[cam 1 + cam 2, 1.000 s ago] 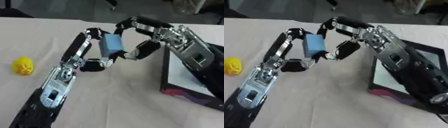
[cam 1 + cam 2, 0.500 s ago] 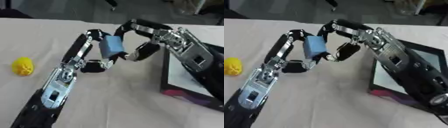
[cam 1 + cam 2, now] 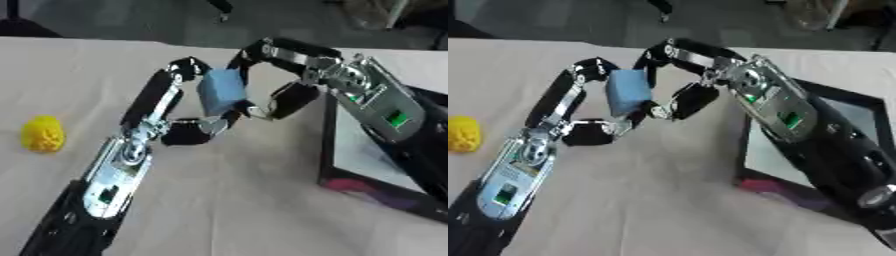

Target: Pick up the objects with one hand, pass them to the other hand, and then place them into the box on the other side of the table.

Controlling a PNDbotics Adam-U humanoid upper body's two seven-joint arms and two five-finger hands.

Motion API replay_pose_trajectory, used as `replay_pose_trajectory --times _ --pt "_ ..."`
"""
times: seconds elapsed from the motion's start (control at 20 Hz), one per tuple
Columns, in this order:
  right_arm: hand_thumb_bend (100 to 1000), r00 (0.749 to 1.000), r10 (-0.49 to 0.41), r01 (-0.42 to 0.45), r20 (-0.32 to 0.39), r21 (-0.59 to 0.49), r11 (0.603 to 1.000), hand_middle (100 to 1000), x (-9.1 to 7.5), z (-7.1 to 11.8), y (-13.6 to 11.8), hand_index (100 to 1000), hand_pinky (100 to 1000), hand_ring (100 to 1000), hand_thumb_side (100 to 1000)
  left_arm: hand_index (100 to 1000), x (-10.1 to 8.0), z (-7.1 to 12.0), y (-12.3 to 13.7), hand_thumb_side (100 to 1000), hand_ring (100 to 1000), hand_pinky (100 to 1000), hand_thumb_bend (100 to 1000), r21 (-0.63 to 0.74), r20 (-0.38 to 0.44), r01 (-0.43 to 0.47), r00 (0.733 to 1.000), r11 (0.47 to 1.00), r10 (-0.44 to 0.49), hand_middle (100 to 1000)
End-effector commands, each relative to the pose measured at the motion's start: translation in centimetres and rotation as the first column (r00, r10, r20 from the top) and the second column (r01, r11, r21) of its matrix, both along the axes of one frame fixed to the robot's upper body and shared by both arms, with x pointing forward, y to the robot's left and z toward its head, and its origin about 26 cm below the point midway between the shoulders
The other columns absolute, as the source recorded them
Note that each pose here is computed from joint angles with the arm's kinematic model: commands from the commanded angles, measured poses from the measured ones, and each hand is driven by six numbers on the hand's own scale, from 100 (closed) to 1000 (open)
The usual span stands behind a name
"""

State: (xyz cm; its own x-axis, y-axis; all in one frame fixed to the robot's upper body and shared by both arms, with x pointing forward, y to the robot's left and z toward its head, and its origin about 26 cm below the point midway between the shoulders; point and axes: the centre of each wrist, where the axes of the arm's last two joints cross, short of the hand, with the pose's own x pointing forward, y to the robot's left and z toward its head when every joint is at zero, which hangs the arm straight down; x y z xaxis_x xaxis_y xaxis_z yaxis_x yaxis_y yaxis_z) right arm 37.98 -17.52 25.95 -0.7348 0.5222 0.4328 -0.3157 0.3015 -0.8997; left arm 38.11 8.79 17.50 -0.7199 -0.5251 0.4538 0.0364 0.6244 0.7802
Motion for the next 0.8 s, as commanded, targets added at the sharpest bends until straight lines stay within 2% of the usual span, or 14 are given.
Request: replay_pose_trajectory --times 0.05,0.25,0.4,0.6,0.8 --pt "100 0.999 -0.006 0.005 0.034 0.014 1.000 507 -0.3 1.6 -0.4 613 909 899 134 832 0.0 0.6 -0.1 568 828 805 595 0.014 0.015 -0.029 0.999 0.999 0.029 694" --pt "100 0.999 -0.011 0.010 0.034 0.014 1.000 505 -0.3 1.6 -0.6 611 907 898 127 838 0.0 0.5 0.0 671 833 812 704 0.023 0.006 -0.045 0.999 0.999 0.045 700" --pt "100 0.999 -0.016 0.015 0.037 0.015 1.000 503 -0.3 1.7 -0.7 608 905 896 120 844 0.0 0.4 0.0 714 841 821 766 0.037 0.003 -0.049 0.999 0.998 0.049 710" --pt "100 0.998 -0.022 0.022 0.054 0.008 1.000 499 -0.6 2.1 -1.3 605 900 887 102 841 0.2 0.1 0.8 702 839 818 734 0.047 -0.006 -0.087 0.996 0.995 0.087 707" --pt "100 0.996 -0.043 0.041 0.082 0.026 0.999 499 -1.7 3.1 -2.9 605 899 882 100 839 0.5 -0.3 2.3 681 837 816 719 0.046 -0.015 -0.136 0.991 0.990 0.137 705"
